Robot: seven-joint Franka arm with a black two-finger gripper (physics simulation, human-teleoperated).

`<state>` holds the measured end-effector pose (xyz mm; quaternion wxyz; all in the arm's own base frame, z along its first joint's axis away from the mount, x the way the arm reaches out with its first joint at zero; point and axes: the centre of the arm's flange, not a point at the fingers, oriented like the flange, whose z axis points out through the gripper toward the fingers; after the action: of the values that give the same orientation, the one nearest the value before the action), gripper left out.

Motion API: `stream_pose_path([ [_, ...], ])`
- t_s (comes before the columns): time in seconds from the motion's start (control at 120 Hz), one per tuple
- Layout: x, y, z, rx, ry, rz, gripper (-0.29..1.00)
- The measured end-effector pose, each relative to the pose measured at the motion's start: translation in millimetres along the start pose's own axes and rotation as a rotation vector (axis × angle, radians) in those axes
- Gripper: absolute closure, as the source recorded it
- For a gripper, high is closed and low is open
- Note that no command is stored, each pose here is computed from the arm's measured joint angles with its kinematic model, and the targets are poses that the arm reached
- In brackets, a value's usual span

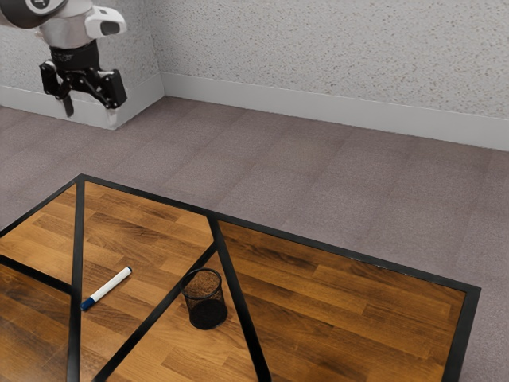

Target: Put the marker into the pen holder.

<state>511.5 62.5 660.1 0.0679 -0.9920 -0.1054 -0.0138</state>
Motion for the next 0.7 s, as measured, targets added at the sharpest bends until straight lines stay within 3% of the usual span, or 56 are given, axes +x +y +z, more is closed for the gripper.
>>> stream_pose_path([
  [0.167, -9, -1, 0, 0.009, -0.001, -0.045, 0.0],
  [0.392, -56, 6, 171, 0.029, -0.287, -0.062, 0.0],
  [0.55, -88, 7, 250, 0.015, -0.356, -0.086, 0.0],
  [0.7, -88, 3, 307, 0.011, -0.405, -0.09, 0.0],
])
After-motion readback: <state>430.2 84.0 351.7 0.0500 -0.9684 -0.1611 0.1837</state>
